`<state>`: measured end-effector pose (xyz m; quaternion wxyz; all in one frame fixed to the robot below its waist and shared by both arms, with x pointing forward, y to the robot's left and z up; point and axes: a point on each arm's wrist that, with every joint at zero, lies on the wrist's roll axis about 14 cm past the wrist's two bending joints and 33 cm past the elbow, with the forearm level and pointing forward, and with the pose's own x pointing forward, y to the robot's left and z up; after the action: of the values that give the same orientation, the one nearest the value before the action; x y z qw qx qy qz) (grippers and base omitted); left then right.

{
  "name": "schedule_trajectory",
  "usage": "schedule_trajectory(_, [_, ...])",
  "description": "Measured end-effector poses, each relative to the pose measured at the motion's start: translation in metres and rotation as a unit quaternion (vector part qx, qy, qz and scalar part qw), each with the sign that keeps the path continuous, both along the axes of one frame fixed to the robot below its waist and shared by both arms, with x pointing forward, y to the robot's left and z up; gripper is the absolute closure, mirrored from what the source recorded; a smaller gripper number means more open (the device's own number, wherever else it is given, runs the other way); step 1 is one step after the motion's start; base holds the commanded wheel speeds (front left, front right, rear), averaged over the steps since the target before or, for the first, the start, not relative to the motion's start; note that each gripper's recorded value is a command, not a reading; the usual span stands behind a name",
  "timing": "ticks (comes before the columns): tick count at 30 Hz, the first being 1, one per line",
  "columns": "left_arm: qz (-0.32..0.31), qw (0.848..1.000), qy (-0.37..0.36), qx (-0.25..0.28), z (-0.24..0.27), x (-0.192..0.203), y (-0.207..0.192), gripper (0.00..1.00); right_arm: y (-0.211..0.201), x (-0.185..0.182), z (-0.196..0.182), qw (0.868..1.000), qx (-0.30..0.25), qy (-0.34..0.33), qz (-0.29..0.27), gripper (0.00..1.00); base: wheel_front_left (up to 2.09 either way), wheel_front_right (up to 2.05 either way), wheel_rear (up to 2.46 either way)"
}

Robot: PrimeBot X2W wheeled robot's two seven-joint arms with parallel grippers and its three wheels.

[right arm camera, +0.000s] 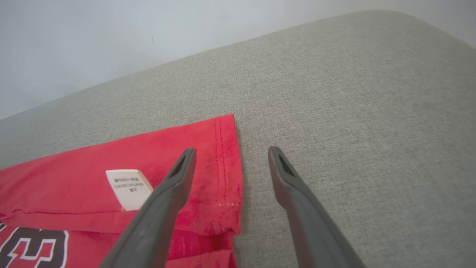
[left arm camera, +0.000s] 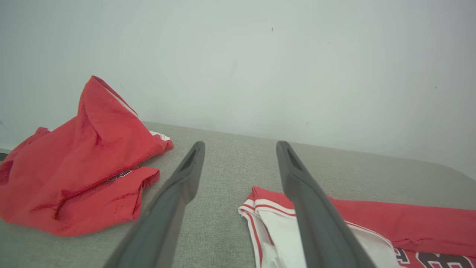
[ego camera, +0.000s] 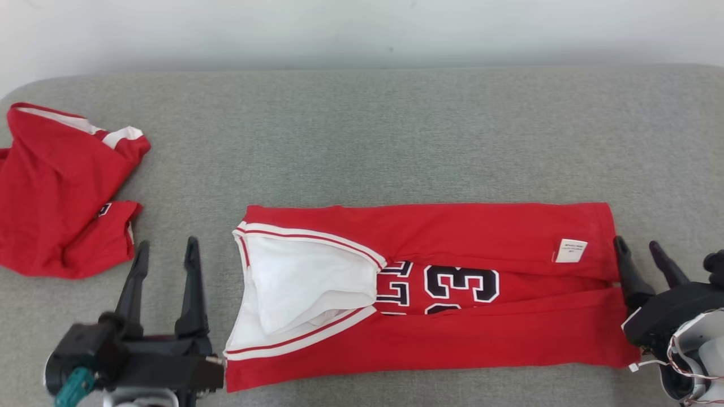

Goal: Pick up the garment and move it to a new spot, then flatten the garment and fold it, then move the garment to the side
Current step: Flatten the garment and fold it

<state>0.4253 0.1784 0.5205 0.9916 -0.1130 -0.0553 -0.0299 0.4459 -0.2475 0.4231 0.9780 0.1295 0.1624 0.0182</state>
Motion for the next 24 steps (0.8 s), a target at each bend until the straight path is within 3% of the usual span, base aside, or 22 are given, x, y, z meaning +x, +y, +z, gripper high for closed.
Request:
schedule_trajectory(4, [0.019, 0.999, -0.004, 0.033, -0.001, -0.010, 0.012, 0.00, 0.006, 0.000, -0.014, 1.000, 0.003, 0.027, 0.000, 0.00, 0.00, 0.00, 0.00])
schedule_trajectory(13, [0.046, 0.998, 0.024, 0.036, -0.023, -0.029, 0.025, 0.00, 0.020, -0.012, -0.044, 0.996, 0.012, 0.084, 0.004, 0.00, 0.00, 0.00, 0.00])
schedule_trajectory(14, [0.047, 0.998, 0.027, 0.036, -0.025, -0.031, 0.026, 0.00, 0.022, -0.012, -0.045, 0.996, 0.014, 0.085, 0.006, 0.59, 0.00, 0.00, 0.00])
schedule_trajectory(15, [0.048, 0.998, 0.027, 0.035, -0.025, -0.031, 0.027, 0.00, 0.024, -0.012, -0.045, 0.996, 0.018, 0.086, 0.007, 1.00, 0.00, 0.00, 0.00])
schedule_trajectory(20, [0.047, 0.997, 0.030, 0.047, -0.027, -0.035, 0.028, 0.00, 0.032, -0.013, -0.041, 0.996, 0.027, 0.080, 0.012, 1.00, 0.00, 0.00, 0.00])
schedule_trajectory(24, [0.049, 0.997, 0.033, 0.049, -0.028, -0.042, 0.028, 0.00, 0.014, -0.015, -0.032, 0.997, 0.022, 0.069, -0.008, 1.00, 0.00, 0.00, 0.00])
